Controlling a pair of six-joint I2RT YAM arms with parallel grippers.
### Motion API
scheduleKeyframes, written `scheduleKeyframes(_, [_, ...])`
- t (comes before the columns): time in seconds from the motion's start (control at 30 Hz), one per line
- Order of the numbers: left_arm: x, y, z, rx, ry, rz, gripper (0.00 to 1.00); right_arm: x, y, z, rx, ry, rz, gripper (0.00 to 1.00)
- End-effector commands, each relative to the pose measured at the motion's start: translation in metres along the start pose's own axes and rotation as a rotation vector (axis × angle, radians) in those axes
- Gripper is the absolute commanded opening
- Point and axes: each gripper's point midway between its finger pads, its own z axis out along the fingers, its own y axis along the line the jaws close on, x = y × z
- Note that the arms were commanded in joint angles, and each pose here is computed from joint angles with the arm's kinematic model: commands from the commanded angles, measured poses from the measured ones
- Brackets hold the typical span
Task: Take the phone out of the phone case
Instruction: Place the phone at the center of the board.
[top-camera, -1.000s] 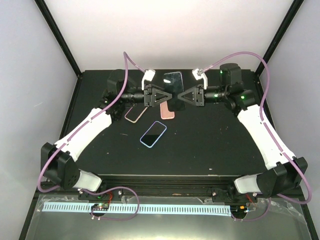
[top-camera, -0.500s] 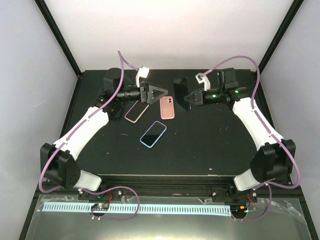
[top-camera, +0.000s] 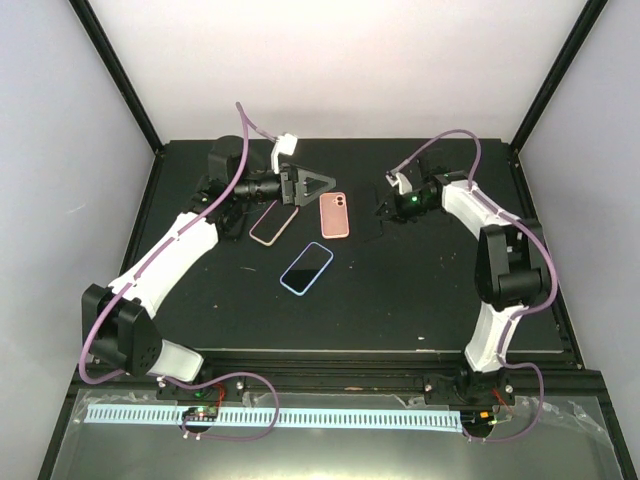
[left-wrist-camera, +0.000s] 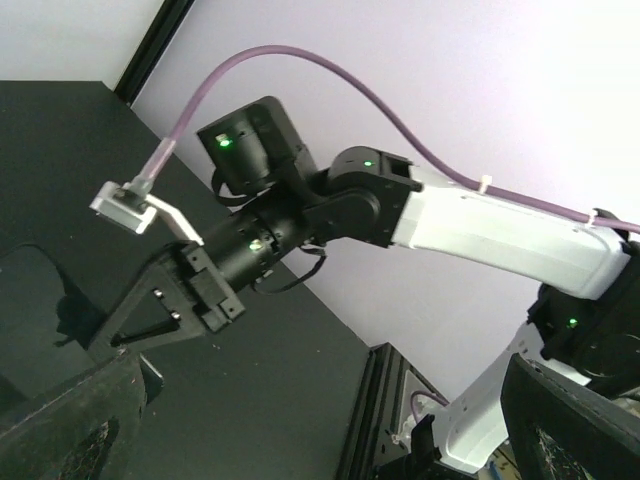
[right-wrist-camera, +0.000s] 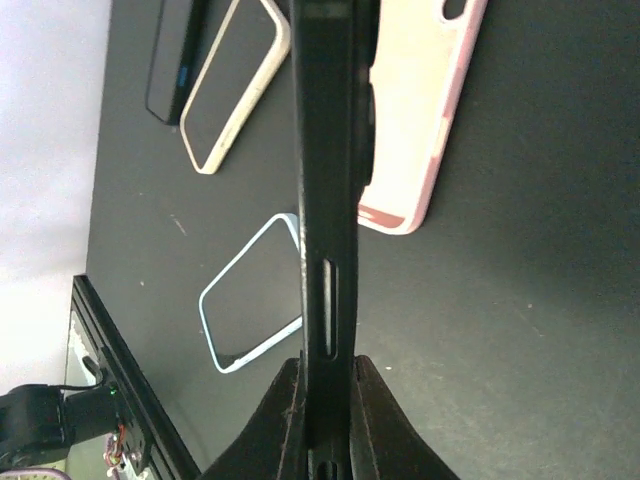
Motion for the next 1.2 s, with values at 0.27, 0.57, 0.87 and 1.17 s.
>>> scheduleKeyframes(0.27, [-0.011,-0.006,-0.008,0.005,-0.045,0.015,0.99,-0.036,-0.039,0.03,-0.092,0.021,0.093,0.03])
scheduleKeyframes(0.57, [-0.011,0.002,-0.01,-0.005,-0.054,-0.01,0.99,-0.049,-0.055,0.05,-0.131,0.03,0.155,0.04])
scheduleKeyframes(0.87, [-0.012,0.008,-0.01,-0.008,-0.056,-0.029,0.99,-0.045,-0.068,0.067,-0.162,0.057,0.224,0.06])
scheduleKeyframes(1.17, [-0.009,0.021,-0.016,-0.051,-0.069,-0.045,0.99,-0.05,-0.07,0.073,-0.184,0.046,0.263,0.08])
